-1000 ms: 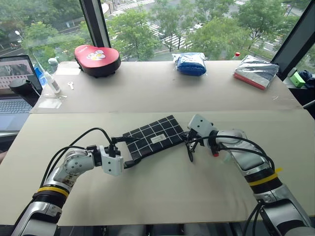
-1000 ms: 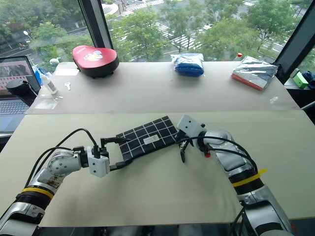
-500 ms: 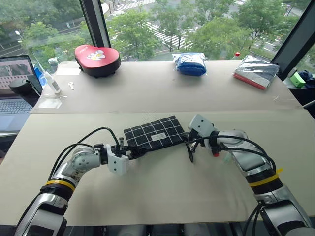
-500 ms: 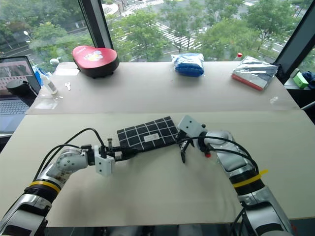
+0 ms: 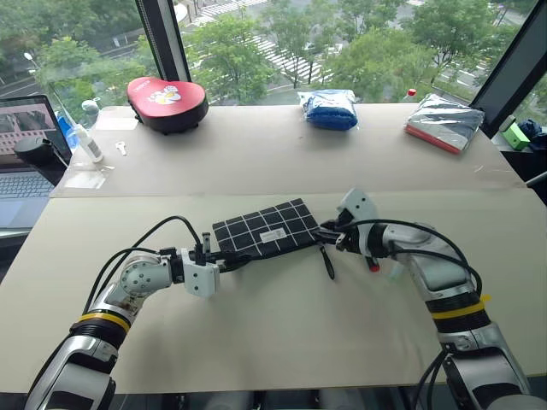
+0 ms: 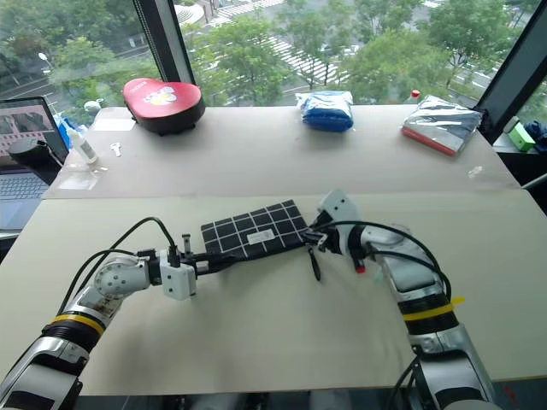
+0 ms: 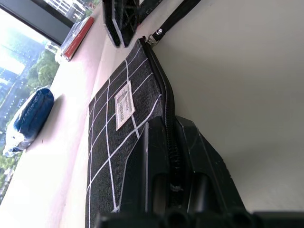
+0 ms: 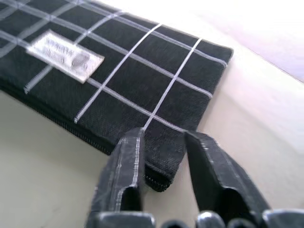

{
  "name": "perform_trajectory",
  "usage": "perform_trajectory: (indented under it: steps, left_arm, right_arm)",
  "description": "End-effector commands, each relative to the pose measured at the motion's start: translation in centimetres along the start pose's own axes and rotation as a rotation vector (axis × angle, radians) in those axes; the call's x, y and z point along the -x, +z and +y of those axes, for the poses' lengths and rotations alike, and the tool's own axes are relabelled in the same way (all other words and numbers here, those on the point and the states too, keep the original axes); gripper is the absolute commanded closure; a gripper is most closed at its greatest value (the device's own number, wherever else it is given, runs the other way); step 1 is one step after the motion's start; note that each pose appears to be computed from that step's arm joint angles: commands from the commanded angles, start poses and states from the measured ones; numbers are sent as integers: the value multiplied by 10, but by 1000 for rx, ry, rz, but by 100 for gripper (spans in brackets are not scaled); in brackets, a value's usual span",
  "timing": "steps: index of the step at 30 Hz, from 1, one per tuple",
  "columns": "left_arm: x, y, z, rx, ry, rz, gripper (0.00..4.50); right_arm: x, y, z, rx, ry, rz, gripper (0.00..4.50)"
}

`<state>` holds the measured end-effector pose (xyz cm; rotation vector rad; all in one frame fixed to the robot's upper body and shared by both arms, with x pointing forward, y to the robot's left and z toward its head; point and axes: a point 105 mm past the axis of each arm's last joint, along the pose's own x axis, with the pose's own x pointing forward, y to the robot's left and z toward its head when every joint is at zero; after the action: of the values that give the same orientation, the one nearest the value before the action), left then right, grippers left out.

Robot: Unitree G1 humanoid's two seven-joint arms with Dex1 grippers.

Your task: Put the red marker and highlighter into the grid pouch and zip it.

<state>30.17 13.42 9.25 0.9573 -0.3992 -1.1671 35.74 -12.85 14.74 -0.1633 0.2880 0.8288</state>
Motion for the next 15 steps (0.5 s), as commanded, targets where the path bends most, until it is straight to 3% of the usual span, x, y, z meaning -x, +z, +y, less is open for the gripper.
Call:
perform_trajectory:
  steps: [1,6,15]
  left_arm:
    - [-4,4,13,125,99,-23,450]
    - [-9,14,33,261,179,-60,450]
    - [-17,24,50,354,218,-86,450]
  right_arm:
    - [34,40,6,-105,92,-135,147]
    - [59,39,11,-76,83,-122,147]
    - [28,-1,-9,27,-159,47,147]
